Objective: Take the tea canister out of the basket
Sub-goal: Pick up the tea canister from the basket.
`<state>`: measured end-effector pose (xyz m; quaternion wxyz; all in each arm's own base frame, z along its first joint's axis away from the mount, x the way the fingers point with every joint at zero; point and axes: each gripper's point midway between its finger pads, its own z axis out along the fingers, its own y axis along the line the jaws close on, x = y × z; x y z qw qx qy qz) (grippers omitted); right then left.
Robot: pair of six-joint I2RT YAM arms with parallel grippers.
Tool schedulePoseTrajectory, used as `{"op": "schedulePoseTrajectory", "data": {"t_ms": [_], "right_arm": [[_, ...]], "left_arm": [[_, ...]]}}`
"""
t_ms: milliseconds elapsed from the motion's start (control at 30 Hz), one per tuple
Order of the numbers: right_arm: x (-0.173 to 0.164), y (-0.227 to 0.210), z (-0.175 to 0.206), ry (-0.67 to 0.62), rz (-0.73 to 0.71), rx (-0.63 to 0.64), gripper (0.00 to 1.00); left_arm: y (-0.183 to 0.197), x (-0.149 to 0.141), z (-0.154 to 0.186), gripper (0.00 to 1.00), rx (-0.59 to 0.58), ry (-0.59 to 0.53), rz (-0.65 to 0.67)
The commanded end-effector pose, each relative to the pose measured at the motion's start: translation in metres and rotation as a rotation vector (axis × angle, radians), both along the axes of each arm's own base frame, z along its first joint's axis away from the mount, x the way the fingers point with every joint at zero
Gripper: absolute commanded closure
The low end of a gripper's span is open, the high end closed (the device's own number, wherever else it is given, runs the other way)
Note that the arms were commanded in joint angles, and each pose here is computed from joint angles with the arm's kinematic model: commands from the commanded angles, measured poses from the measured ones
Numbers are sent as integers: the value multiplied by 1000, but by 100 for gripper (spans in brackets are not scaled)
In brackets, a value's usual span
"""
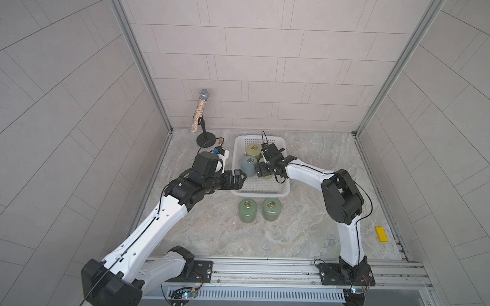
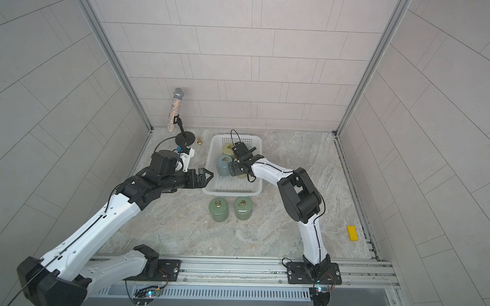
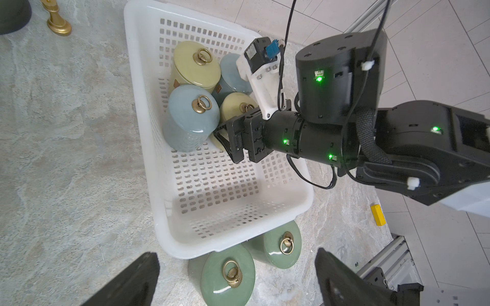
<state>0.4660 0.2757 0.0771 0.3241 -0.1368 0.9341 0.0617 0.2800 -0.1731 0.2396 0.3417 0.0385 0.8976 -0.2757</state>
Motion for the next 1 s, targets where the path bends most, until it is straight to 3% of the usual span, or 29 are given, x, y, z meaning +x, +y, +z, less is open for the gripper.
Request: {"op": "schedulePoseTrajectory", "data": {"t_ms": [0,67,267,500,967], "right_arm": [[3,-10,-14,20,-28,-42,9],[3,-11,-14,20,-28,-43,10],[5,-10,-8,8,-15,-43,24],[0,-8,23,-25,-5,-6,37],[-30,-14,116,-150,0,85,36]], "left_arm": [[3,0,14,0,-12,-27,10],[3,0,12,0,-12,-22,8],[1,-1,9,0,-20,-9,2],[1,-1,9,0,-23,-12,3],[-12,-5,8,0,-74,-5,-61]]}}
